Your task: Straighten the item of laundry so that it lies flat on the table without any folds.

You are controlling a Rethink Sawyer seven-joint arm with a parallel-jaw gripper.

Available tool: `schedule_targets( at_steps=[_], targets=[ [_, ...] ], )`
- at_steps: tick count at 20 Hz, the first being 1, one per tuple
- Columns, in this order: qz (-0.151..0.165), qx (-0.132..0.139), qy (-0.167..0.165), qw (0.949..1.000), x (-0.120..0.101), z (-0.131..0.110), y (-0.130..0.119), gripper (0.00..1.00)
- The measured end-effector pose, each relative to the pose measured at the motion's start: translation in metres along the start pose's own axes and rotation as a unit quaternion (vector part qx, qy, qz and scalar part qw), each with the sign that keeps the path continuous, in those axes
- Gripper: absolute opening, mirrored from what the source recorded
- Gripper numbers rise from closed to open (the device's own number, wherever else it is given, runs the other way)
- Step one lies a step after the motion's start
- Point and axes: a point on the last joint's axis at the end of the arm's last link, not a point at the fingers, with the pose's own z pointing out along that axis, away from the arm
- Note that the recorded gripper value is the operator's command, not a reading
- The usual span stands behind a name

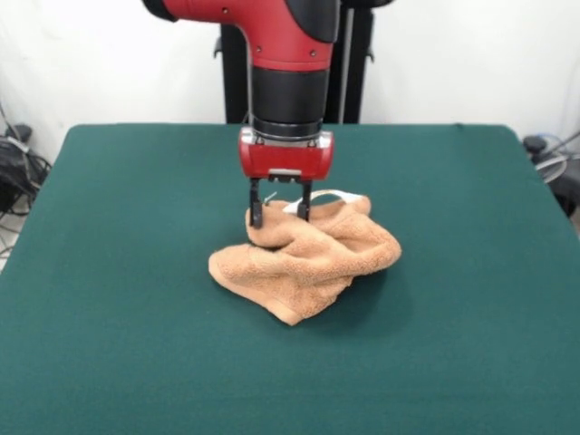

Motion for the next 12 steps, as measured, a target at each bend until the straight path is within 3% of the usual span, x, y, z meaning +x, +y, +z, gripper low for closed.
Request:
schedule_targets(
  at_steps=[12],
  targets=[
    [-0.008,-0.004,0.003,1.0,0.0058,0.0046,0.0006,1.0]
  ],
)
